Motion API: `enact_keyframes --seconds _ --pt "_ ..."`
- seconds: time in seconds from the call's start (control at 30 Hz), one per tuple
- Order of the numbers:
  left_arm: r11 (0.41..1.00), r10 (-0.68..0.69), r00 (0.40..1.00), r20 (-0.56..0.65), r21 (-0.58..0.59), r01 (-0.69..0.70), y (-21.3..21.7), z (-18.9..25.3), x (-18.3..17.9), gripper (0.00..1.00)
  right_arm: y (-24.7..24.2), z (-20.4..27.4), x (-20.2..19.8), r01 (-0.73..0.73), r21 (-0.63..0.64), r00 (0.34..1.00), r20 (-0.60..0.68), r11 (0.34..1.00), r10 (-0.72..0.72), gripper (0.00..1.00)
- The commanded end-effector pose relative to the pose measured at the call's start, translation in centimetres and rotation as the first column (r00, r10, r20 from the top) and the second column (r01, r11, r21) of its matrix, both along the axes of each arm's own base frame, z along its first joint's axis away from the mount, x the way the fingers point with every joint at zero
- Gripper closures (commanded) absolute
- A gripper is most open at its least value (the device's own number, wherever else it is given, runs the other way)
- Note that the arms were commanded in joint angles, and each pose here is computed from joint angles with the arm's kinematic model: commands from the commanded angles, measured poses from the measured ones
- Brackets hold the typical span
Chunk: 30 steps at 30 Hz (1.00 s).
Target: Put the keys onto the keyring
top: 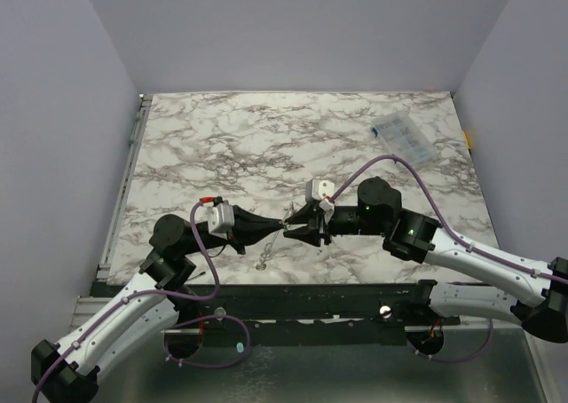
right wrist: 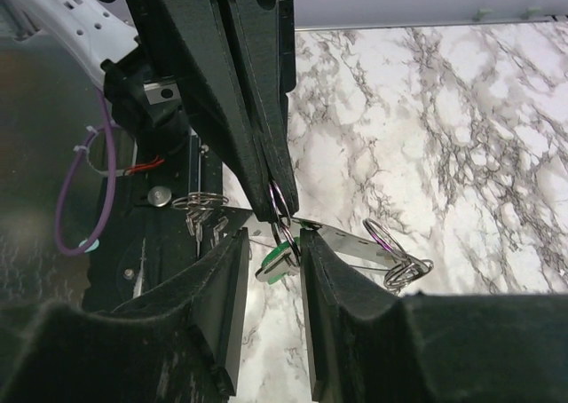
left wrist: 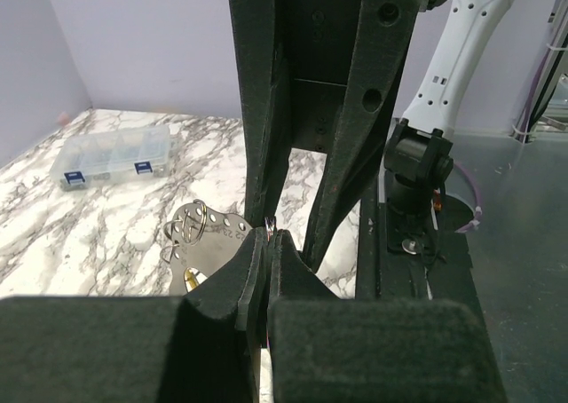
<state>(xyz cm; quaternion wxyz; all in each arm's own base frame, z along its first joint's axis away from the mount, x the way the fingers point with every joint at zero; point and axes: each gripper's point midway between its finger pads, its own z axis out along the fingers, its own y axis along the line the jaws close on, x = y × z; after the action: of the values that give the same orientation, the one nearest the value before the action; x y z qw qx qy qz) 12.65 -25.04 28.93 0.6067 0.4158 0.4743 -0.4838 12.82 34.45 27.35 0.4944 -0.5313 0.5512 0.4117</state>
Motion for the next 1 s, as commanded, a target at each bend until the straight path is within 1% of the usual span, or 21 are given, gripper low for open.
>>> enact_keyframes --seconds 0.0,0.57,0.7,0.8,0.97 --pt "0.999 -0.029 0.998 0.059 -0.037 0.031 0.0 1.8 -0.7 1.00 0.6 3.5 -1.2 -0.084 0.095 0.996 0.049 0.992 0.079 0.65" --pt "0.998 -0.046 0.997 0.055 -0.030 0.048 -0.1 1.7 -0.9 1.00 1.5 4.6 -1.6 -0.131 0.135 0.991 0.060 0.982 0.124 0.81" --pt "0.998 -0.051 0.997 0.053 -0.029 0.053 -0.2 1.6 -0.9 1.00 1.7 4.8 -1.7 -0.139 0.145 0.989 0.061 0.980 0.131 0.89" --pt "0.998 -0.055 0.997 0.050 -0.026 0.057 -0.2 1.5 -0.9 1.00 1.9 4.8 -1.8 -0.151 0.150 0.988 0.062 0.977 0.143 0.98" --pt "0.998 -0.055 0.997 0.050 -0.025 0.056 -0.2 1.5 -0.9 1.00 2.0 4.8 -1.7 -0.152 0.151 0.987 0.068 0.977 0.143 0.99"
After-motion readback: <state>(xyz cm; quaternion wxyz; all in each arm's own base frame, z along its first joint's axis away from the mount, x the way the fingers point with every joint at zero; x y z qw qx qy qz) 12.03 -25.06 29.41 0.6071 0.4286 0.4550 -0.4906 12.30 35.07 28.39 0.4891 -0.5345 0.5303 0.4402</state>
